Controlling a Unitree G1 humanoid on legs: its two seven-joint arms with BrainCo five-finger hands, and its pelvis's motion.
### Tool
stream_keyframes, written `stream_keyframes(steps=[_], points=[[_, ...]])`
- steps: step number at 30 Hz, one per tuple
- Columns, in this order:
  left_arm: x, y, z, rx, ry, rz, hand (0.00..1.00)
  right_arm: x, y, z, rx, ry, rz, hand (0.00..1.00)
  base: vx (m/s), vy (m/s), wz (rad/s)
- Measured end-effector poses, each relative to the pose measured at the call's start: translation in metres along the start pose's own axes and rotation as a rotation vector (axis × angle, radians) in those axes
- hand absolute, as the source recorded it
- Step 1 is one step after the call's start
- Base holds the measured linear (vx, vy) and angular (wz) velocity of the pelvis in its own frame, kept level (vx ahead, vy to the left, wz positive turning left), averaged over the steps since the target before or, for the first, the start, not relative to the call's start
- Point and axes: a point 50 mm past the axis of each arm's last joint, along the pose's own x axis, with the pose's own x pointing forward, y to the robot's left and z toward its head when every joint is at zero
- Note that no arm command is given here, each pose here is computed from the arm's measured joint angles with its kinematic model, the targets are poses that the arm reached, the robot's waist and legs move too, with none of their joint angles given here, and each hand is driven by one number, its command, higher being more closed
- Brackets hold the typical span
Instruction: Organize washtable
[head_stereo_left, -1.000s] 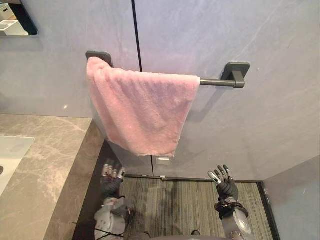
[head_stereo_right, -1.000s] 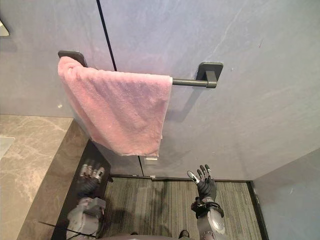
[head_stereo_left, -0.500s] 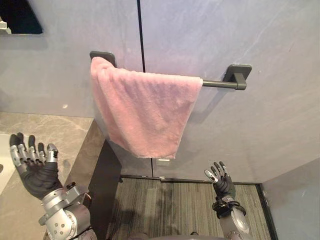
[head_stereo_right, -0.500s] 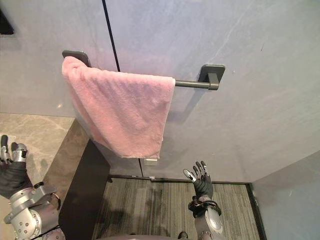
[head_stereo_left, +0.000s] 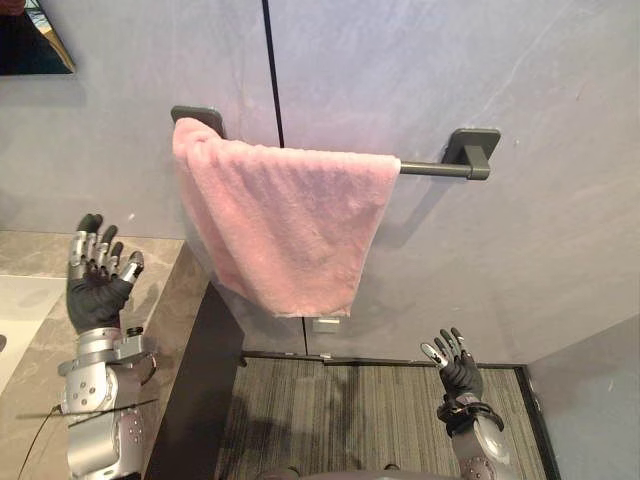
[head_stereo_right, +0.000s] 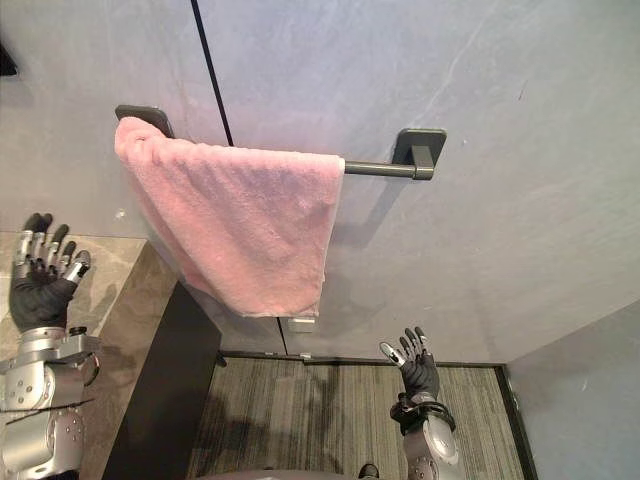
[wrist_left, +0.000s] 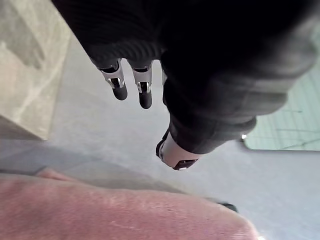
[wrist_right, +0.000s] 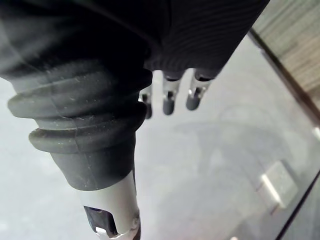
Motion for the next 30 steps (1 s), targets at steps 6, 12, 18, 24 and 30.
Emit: stream_keyframes(steps=[6,12,18,24,30], points=[[0.016,0.002,-0.010,0.034,0.080,-0.084,0.00,0.002,-0.001,0.002,-0.028,0.004,0.015,0.00,-0.01,-0.007,-0.03],[0.021,-0.002,-0.028,0.050,0.172,-0.123,0.00,0.003,-0.006,0.000,-0.047,0.023,0.009,0.00,-0.03,-0.028,-0.05],[0.026,-0.007,-0.026,0.059,0.169,-0.160,0.00,0.006,-0.007,0.004,-0.058,0.013,0.015,0.00,-0.07,-0.023,-0.16],[0.033,-0.012,-0.028,0.066,0.177,-0.178,0.00,0.006,-0.006,0.004,-0.058,0.012,0.016,0.00,-0.07,-0.016,-0.13],[0.043,-0.015,-0.024,0.055,0.152,-0.169,0.00,0.007,-0.006,0.005,-0.058,0.010,0.017,0.00,-0.05,-0.023,-0.13]])
